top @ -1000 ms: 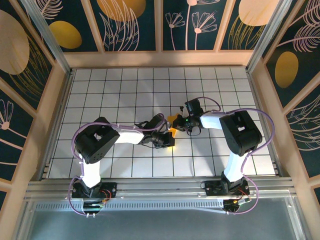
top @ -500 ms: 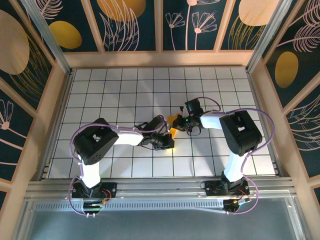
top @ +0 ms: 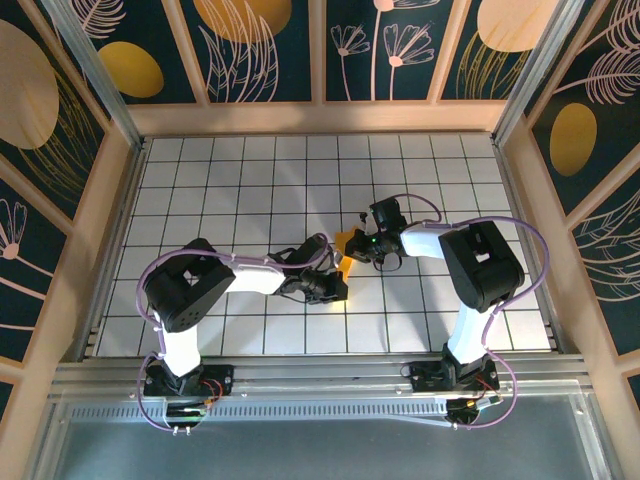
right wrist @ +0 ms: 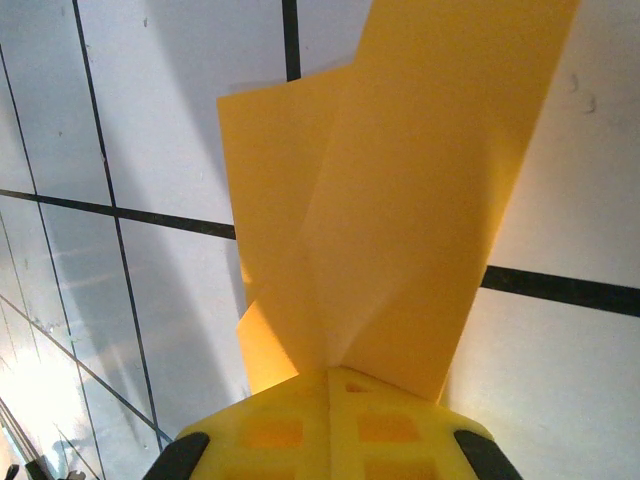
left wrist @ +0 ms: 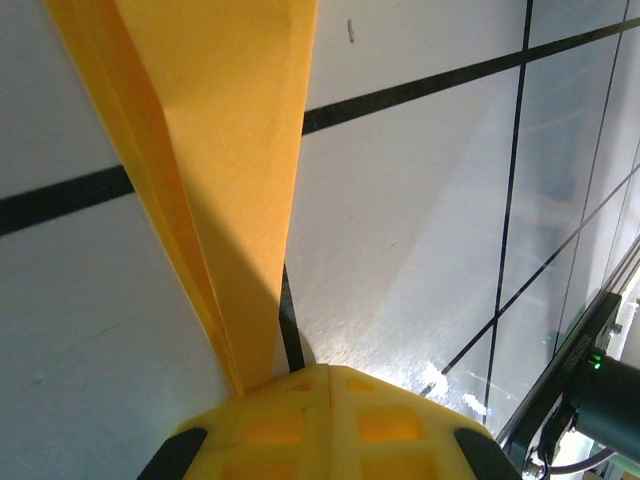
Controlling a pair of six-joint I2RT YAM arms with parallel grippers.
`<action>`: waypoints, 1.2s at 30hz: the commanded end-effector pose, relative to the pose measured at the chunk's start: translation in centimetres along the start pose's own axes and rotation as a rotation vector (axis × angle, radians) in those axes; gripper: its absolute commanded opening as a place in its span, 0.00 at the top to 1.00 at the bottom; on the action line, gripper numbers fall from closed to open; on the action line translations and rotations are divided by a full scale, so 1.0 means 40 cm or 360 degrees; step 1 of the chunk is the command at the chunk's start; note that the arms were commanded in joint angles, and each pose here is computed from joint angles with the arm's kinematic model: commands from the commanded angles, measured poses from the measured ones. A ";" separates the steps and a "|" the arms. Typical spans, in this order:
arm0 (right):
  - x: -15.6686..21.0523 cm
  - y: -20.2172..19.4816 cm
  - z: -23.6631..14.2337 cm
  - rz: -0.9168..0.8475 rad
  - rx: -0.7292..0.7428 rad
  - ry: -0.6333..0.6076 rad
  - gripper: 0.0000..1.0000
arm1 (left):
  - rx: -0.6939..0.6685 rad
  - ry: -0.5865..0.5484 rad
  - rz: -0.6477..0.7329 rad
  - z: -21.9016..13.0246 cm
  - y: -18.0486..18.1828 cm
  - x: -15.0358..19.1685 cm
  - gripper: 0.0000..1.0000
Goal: Fold a paper plane with a square sheet of paper (fold left side to right side)
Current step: Fold the wing for the fifth time at the center of the table, then pick up the paper plane at the center of the table.
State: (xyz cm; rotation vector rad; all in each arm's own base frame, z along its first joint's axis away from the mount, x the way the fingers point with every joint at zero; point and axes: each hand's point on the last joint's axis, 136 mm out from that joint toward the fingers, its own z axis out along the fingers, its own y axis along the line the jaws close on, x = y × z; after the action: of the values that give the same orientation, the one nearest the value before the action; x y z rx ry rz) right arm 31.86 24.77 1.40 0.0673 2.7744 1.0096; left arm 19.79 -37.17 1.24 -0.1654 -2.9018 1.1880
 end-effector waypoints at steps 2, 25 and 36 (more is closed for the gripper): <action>0.040 -0.104 0.023 0.0041 0.0280 0.0090 1.00 | -0.0067 0.0157 -0.0040 -0.016 0.026 0.085 1.00; -0.031 0.066 -0.143 -0.0341 0.0798 -0.0322 0.43 | -0.0279 -0.1184 -0.0120 -0.461 0.042 -0.255 0.66; -0.010 0.029 -0.046 -0.0449 0.1047 -0.0200 0.46 | -0.0332 -0.1235 -0.0172 -0.480 0.073 -0.249 0.60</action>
State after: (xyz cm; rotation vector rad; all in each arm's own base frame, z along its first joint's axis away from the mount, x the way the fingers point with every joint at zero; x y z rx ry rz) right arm 31.68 25.08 3.96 -0.1553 2.7631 0.1198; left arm 31.12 -23.80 14.10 0.5121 -3.6023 1.1835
